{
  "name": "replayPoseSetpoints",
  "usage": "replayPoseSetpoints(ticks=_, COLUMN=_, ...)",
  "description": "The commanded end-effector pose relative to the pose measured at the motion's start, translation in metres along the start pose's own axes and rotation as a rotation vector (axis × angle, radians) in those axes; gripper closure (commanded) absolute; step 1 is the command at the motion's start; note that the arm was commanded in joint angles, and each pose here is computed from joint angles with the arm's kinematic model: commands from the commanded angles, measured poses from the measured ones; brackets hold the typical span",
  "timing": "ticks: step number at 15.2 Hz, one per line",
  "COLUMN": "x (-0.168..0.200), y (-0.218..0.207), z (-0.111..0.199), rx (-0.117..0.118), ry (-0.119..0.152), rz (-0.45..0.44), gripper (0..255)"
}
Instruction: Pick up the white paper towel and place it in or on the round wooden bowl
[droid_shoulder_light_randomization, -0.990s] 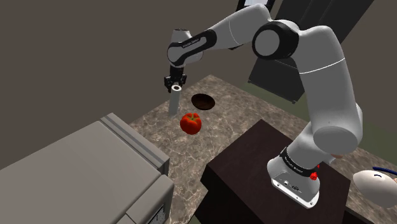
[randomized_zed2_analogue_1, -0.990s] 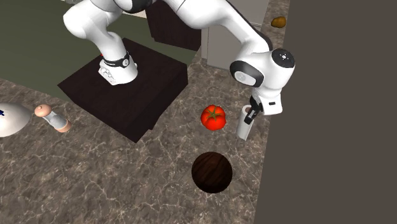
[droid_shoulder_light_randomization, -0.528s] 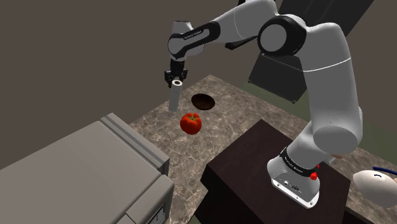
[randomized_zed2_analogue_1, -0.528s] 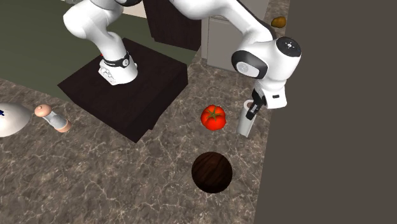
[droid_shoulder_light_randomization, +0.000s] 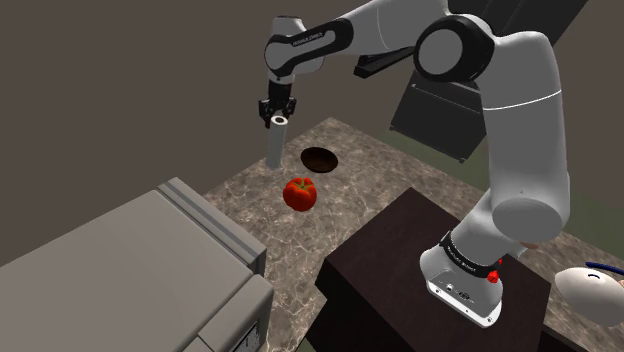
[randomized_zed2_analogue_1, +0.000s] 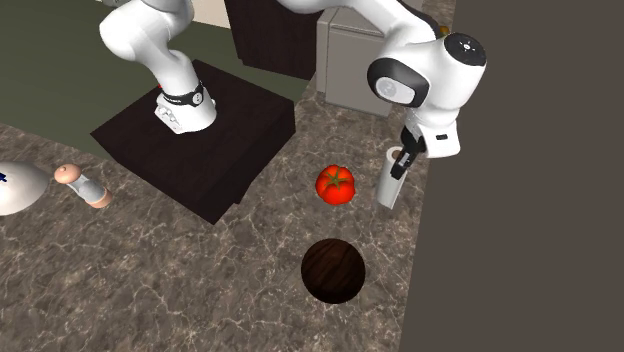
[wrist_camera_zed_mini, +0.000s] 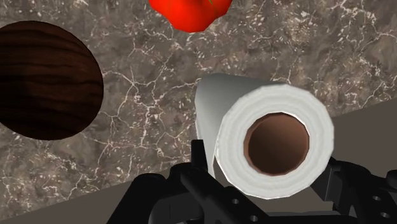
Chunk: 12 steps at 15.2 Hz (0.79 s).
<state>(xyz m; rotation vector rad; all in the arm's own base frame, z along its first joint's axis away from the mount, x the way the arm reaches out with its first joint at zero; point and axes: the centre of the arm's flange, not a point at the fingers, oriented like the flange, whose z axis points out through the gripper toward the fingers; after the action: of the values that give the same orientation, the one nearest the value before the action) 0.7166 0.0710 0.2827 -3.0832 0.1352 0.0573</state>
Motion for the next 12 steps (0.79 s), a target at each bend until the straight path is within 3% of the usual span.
replayPoseSetpoints(ticks=1, x=0.000, y=-0.001, z=-0.010, rx=0.000, ry=0.000, rz=0.000, gripper=255)
replayPoseSetpoints(ticks=12, x=-0.003, y=0.123, z=-0.059, rx=0.000, ry=0.000, rz=0.000, gripper=255)
